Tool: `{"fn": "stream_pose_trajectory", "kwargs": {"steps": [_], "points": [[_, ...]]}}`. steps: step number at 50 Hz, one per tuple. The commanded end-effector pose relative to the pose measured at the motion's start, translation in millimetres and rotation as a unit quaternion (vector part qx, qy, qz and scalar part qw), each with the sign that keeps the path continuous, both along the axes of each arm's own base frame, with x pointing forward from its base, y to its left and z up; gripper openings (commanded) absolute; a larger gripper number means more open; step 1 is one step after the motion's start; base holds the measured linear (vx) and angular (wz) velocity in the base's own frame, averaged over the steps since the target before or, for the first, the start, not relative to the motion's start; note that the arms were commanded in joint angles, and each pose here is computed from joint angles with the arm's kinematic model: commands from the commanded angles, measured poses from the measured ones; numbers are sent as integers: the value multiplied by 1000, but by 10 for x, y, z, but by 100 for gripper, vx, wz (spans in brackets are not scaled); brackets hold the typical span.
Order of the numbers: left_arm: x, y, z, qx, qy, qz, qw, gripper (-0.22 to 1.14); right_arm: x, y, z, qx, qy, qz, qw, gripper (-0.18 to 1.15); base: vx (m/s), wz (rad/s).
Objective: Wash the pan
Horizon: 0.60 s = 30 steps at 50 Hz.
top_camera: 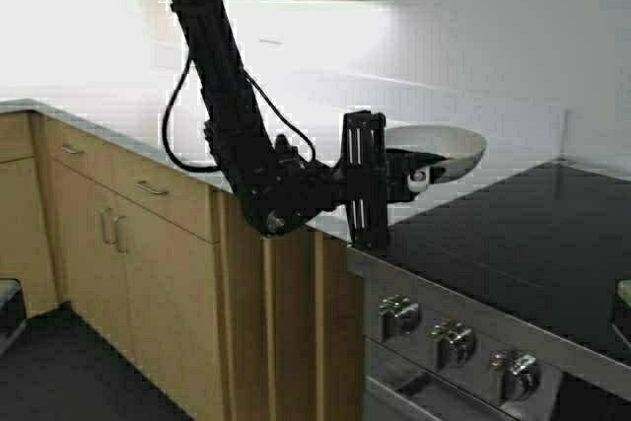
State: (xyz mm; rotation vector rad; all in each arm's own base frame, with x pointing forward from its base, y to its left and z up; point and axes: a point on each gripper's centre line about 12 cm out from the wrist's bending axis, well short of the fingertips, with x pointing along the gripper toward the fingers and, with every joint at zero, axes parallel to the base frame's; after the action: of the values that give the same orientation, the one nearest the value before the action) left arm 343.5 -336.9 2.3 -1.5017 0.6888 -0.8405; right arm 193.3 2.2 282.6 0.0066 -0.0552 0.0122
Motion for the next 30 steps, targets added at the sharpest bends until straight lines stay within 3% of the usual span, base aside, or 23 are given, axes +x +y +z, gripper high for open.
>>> {"fn": "stream_pose_trajectory", "kwargs": {"steps": [1, 30], "points": [[-38, 71, 399, -20, -39, 12, 999, 2, 13, 0, 41, 8, -5, 0, 1000, 5, 4, 25], [-374, 401, 360, -18, -31, 25, 999, 2, 55, 6, -4, 2, 7, 2, 1000, 5, 2, 38]]}}
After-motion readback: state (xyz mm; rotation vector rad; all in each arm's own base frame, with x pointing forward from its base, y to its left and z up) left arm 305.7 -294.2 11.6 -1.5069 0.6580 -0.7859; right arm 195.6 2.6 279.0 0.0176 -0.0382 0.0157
